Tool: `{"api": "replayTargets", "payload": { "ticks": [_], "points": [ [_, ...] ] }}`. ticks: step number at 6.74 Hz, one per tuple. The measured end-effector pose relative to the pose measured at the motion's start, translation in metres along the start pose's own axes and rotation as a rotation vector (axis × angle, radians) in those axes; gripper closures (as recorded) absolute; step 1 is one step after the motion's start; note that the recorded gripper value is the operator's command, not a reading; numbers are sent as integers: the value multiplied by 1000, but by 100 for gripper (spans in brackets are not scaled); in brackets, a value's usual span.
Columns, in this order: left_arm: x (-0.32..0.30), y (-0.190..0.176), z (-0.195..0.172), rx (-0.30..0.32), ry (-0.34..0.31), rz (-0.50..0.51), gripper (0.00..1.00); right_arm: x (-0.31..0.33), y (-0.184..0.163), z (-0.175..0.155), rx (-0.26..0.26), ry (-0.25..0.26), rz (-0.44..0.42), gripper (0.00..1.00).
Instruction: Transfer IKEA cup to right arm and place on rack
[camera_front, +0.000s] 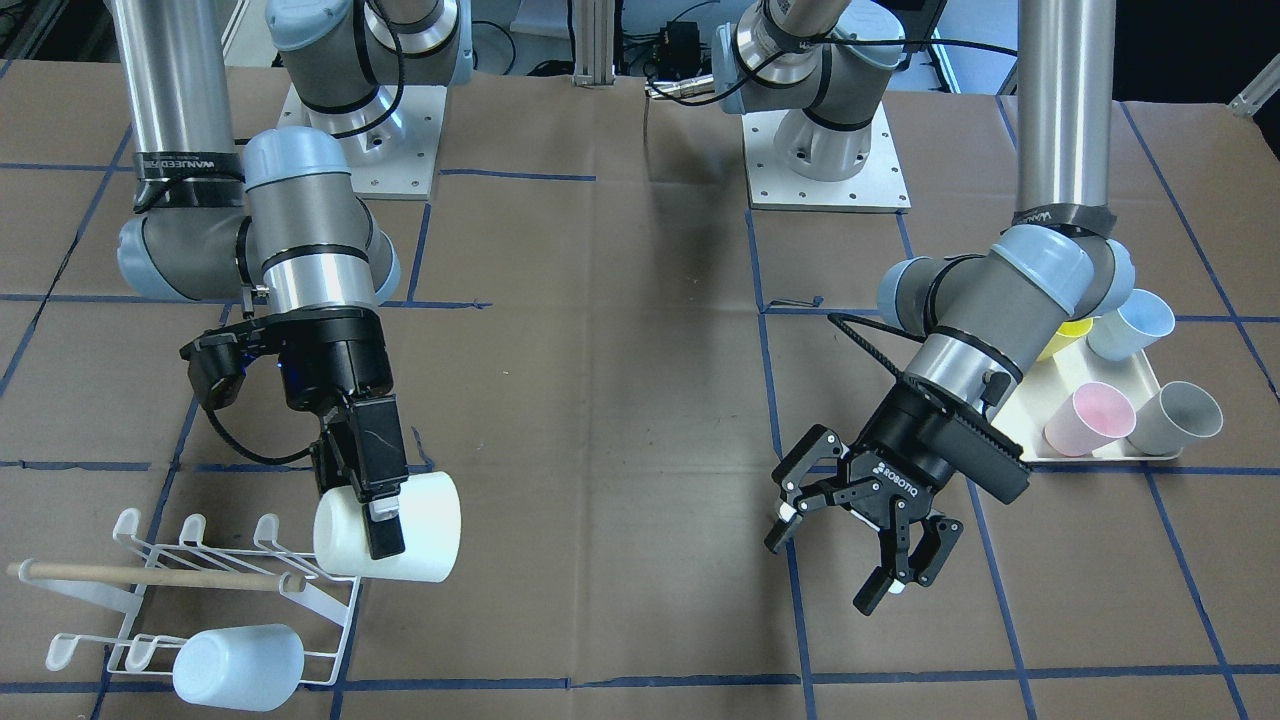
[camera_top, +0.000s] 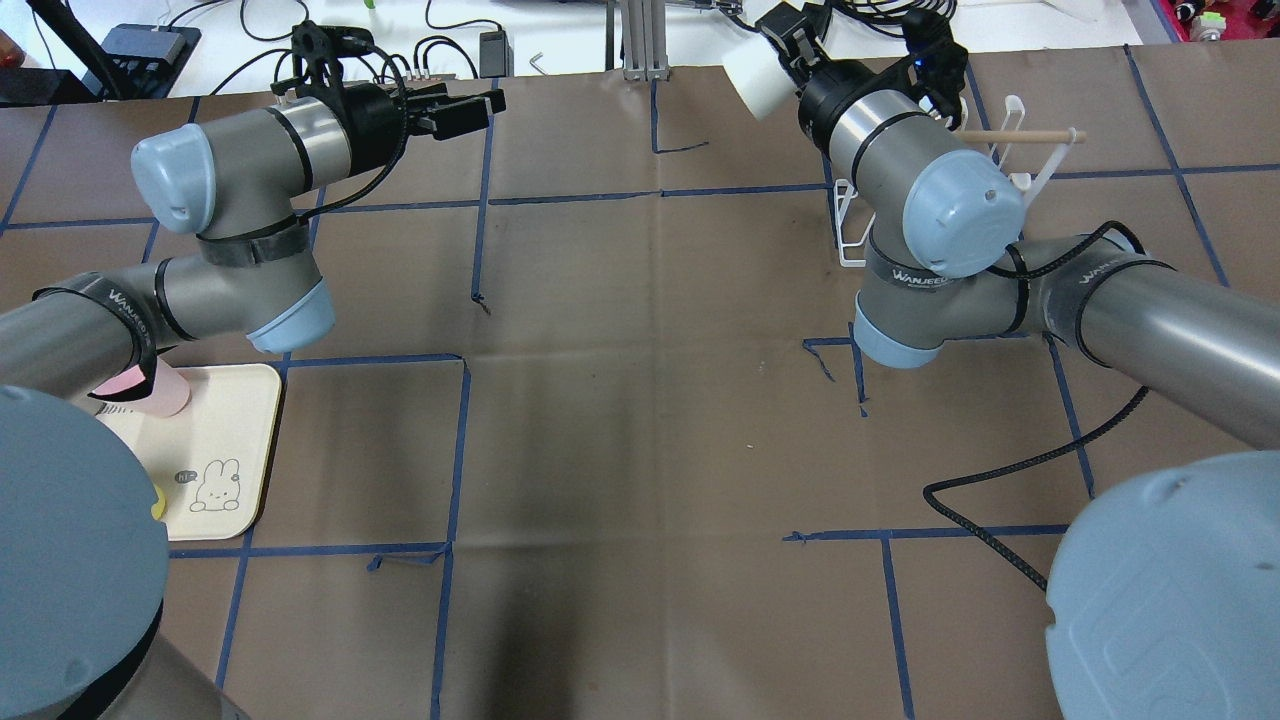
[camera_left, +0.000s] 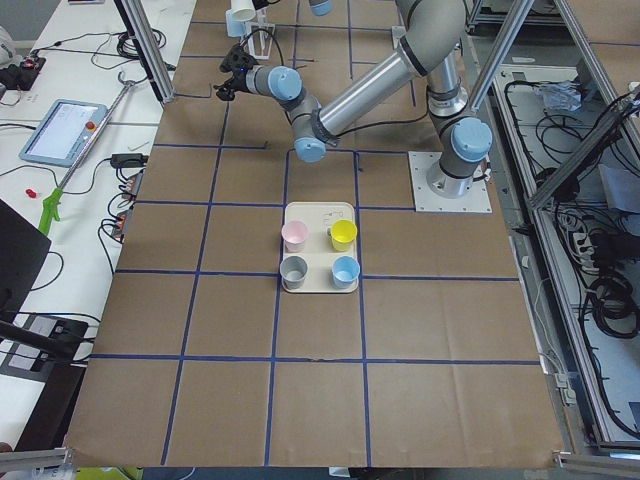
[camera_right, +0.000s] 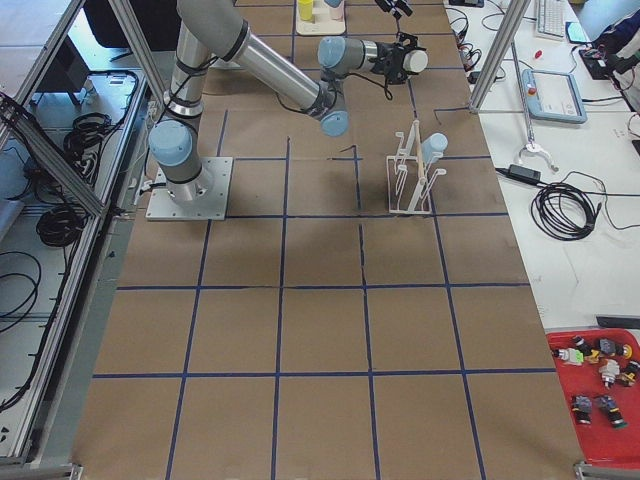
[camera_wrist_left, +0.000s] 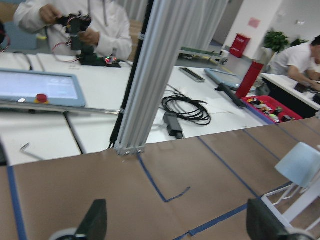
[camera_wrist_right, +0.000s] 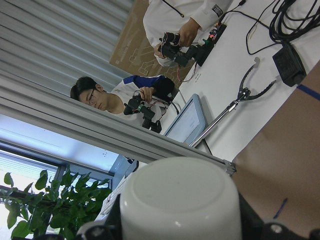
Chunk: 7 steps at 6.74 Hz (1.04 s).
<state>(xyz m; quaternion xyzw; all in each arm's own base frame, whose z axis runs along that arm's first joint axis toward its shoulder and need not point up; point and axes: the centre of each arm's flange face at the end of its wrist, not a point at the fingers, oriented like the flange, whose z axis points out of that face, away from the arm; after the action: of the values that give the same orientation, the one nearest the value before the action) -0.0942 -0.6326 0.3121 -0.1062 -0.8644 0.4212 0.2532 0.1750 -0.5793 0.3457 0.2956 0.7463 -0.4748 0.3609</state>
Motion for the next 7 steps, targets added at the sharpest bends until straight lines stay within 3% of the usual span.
{"api": "replayTargets", "payload": {
  "ticks": [2,4,6,7],
  "points": [
    [10,-9,10,-249,-202,-104,2,20,-37,-2,56,41,-264,76],
    [25,-38,3,-520,-360,-193,1,45,-72,-5,92,100,-486,76],
    [37,-72,-22,-763,-450,-283,1,74,-109,-6,87,184,-672,76],
    [46,-90,-41,-831,-483,-296,1,87,-128,-9,91,221,-759,76]
  ]
}}
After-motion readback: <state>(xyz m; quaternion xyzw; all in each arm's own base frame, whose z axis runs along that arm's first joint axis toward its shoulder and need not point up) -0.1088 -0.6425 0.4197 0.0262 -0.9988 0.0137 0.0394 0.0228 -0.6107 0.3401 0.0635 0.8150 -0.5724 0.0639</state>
